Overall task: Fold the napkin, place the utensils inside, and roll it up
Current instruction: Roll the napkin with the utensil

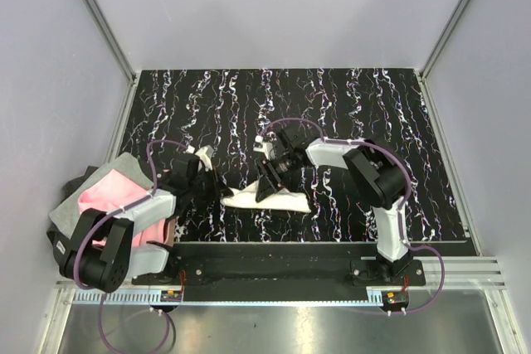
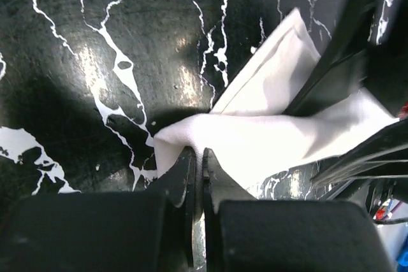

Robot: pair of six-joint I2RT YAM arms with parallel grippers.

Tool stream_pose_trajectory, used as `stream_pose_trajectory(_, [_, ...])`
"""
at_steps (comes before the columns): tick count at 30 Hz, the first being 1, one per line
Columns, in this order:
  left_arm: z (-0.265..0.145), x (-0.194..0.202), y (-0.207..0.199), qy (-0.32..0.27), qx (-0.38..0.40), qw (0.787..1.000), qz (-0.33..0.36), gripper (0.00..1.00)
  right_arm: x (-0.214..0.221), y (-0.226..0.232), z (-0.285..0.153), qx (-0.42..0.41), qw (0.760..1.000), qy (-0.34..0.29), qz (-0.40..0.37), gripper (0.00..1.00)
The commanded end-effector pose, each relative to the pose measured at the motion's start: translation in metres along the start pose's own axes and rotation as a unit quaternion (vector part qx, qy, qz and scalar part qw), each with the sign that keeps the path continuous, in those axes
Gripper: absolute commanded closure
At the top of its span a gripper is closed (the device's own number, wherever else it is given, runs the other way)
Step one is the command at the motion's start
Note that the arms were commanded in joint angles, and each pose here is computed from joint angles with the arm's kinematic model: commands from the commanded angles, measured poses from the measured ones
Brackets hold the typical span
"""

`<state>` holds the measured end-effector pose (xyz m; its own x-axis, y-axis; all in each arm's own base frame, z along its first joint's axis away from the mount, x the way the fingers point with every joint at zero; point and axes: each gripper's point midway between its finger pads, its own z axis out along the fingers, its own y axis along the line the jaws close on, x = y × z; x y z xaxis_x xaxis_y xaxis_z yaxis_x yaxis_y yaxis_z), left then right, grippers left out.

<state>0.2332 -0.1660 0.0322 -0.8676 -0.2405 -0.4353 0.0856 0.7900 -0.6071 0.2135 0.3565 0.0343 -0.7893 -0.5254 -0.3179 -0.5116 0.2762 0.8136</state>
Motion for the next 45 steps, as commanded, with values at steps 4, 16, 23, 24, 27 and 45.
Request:
stream_pose_trajectory(4, [0.005,-0.027,-0.012,0.001,-0.006,1.0,0.006,1.0,-0.062,0.017,-0.071,0.206,0.963,-0.122,-0.122,0.28])
stream_pose_trajectory(16, [0.012,-0.034,-0.007,0.06,-0.004,0.998,-0.035,1.0,-0.022,0.027,-0.03,0.365,0.885,-0.057,-0.284,0.27])
stream_pose_trajectory(23, [0.014,-0.037,-0.011,0.067,0.005,0.997,-0.037,1.0,-0.013,0.004,-0.013,0.388,0.867,-0.018,-0.312,0.28])
stream_pose_trajectory(24, [0.014,-0.037,-0.011,0.068,0.004,0.997,-0.037,1.0,-0.012,0.0,-0.012,0.39,0.866,-0.014,-0.314,0.28])
stream_pose_trajectory(27, [0.015,-0.038,-0.013,0.069,0.007,0.997,-0.034,1.0,-0.01,-0.012,-0.011,0.403,0.857,0.0,-0.321,0.28])
stream_pose_trajectory(45, [-0.003,-0.079,-0.035,0.002,0.02,1.0,0.014,0.38,0.02,-0.028,0.011,0.271,0.937,0.072,-0.209,0.5])
